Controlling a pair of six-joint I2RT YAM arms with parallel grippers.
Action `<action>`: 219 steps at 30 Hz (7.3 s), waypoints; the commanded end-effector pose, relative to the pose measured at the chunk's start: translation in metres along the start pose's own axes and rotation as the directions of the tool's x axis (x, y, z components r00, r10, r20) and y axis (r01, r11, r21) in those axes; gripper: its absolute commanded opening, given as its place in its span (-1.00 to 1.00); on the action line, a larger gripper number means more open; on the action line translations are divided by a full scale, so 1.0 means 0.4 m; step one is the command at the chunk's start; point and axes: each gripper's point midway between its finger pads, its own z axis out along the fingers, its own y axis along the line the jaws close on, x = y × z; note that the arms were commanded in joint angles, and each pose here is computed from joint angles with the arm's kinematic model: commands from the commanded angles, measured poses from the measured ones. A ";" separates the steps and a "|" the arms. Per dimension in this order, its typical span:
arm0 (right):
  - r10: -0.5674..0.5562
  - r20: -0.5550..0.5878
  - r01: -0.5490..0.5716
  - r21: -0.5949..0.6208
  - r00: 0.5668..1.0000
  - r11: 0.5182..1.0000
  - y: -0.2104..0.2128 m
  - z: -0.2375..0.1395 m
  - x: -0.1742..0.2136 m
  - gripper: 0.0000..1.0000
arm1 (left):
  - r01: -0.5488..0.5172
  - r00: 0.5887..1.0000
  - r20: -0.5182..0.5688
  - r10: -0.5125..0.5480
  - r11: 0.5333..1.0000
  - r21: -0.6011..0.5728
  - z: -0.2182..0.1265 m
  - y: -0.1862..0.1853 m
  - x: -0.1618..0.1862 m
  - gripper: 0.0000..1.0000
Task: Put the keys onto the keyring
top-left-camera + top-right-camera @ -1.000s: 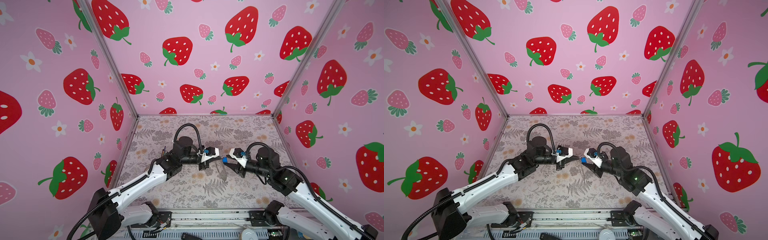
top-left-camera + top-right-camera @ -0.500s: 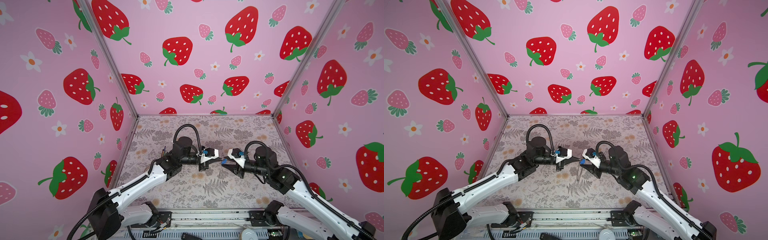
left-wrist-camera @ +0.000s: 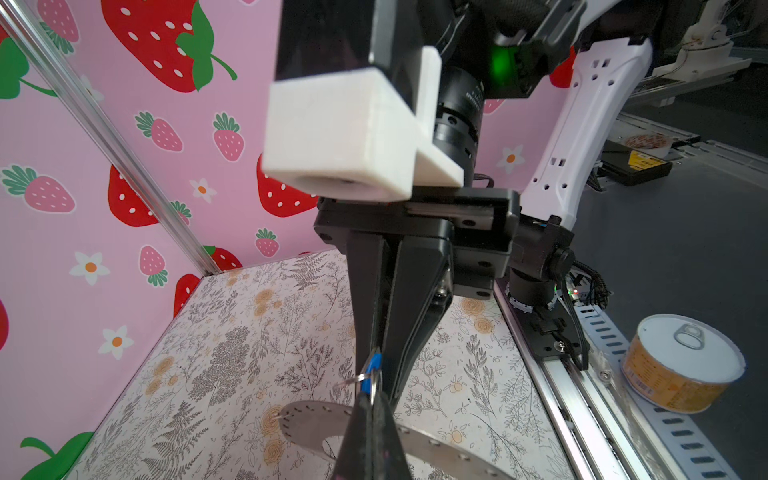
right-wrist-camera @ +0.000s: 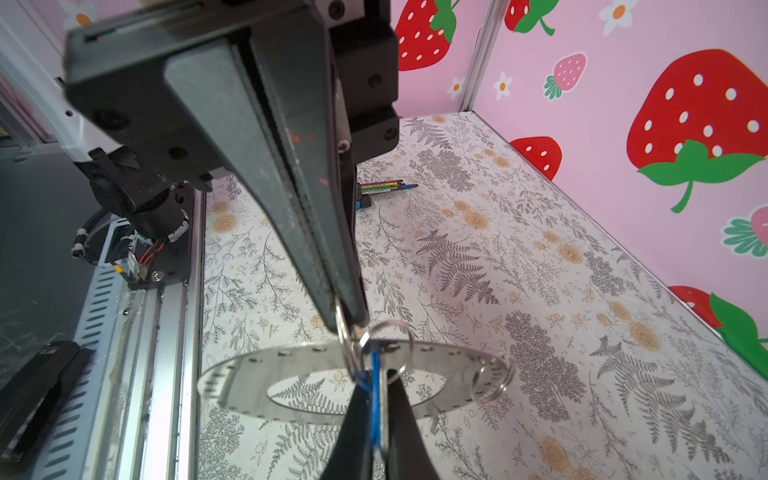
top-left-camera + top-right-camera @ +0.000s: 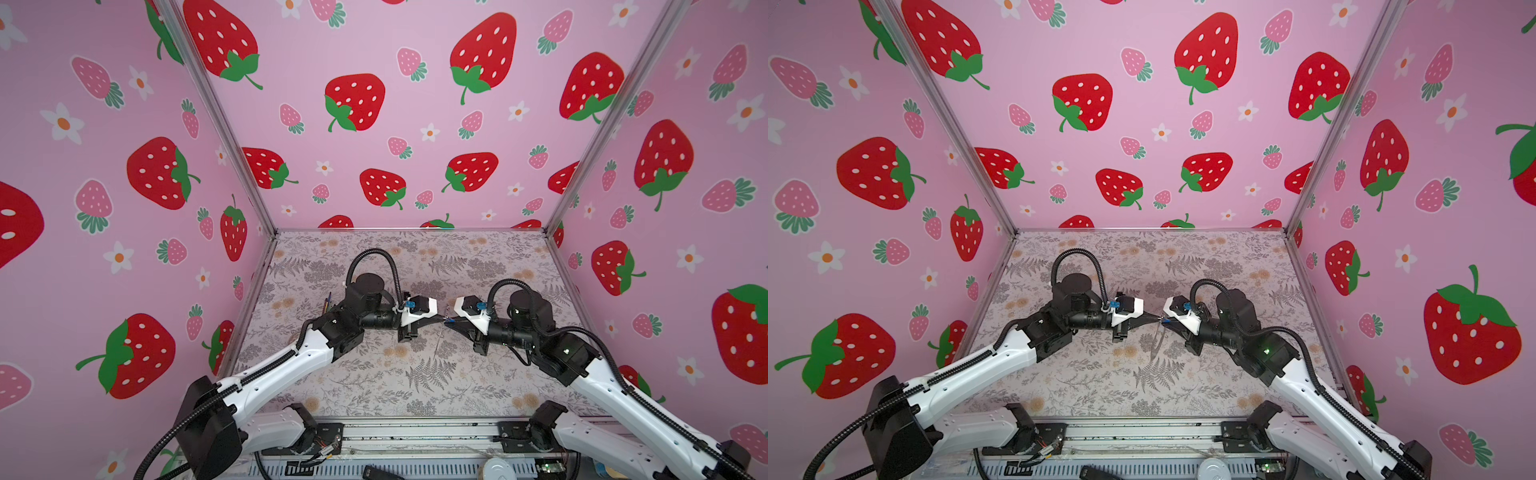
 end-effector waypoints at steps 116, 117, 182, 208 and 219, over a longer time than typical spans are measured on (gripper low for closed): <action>-0.258 -0.091 0.273 0.280 0.962 0.920 -0.061 -0.072 -0.038 -1.00 | 0.063 0.976 0.219 -0.011 0.971 -0.231 0.026 0.112 -0.090 -1.00; -0.253 -0.092 0.269 0.288 0.963 0.919 -0.064 -0.071 -0.038 -1.00 | 0.065 0.973 0.231 -0.005 0.966 -0.252 0.026 0.118 -0.091 -1.00; -0.216 0.116 0.194 0.173 0.970 0.966 0.016 -0.103 -0.131 -0.64 | -0.037 0.954 0.299 0.033 0.999 0.008 0.004 -0.016 -0.097 -1.00; -0.165 0.033 0.162 0.091 0.986 0.983 0.024 -0.069 -0.084 -1.00 | -0.192 0.980 0.054 0.192 0.981 -0.005 -0.024 -0.033 -0.037 -0.42; -0.100 -0.181 0.102 0.000 0.978 0.995 0.018 -0.006 -0.011 -1.00 | -0.313 0.933 -0.191 0.304 0.949 -0.018 -0.028 -0.027 0.010 -0.45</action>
